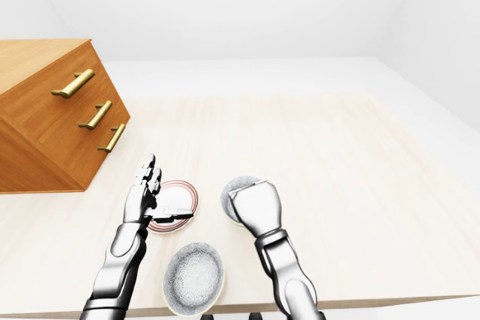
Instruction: Stack the bowl at the front on the bowl in the middle.
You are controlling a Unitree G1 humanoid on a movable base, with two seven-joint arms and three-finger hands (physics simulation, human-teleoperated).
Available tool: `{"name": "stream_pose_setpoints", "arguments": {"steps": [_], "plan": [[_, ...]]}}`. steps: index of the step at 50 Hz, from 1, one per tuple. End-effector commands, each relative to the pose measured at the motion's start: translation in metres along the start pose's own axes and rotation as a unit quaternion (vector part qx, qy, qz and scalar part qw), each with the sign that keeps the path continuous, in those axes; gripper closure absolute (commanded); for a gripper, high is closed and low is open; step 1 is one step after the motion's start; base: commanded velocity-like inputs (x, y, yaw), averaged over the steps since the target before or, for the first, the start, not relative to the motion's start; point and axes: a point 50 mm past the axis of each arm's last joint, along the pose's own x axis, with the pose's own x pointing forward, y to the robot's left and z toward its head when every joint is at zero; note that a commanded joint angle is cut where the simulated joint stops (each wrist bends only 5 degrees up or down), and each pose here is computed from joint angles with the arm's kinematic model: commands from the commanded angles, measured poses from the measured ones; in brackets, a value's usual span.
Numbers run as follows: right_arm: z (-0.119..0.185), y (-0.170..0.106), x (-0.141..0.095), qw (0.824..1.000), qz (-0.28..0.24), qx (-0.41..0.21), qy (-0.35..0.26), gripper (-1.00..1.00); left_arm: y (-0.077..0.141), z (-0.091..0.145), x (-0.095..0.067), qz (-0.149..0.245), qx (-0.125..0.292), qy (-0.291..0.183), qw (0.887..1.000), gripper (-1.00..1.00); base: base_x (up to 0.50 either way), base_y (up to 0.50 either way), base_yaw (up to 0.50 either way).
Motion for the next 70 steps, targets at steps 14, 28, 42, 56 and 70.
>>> {"name": "stream_pose_setpoints", "arguments": {"steps": [14,28,42,56,70], "plan": [[0.001,-0.003,0.002,1.000,-0.014,-0.012,-0.004,1.00,0.000,-0.001,0.000,0.001,0.002,-0.002,1.000,-1.00,0.00,0.00,0.00],[-0.003,-0.008,-0.002,1.000,0.006,-0.009,0.006,-1.00,0.001,0.000,0.000,0.003,0.008,-0.007,1.000,-1.00,0.00,0.00,0.00],[-0.038,-0.071,-0.006,0.994,-0.013,-0.073,0.082,-1.00,0.001,0.002,0.000,0.008,0.014,-0.015,1.000,-1.00,0.00,0.00,0.00],[-0.047,-0.083,-0.010,0.991,-0.025,-0.069,0.111,-1.00,0.002,0.000,0.001,0.010,0.017,-0.019,1.000,-1.00,0.00,0.00,0.00],[-0.046,-0.090,-0.009,0.991,-0.041,-0.066,0.110,-1.00,0.001,0.003,0.000,0.009,0.021,-0.022,0.999,-1.00,0.00,0.00,0.00]]}}
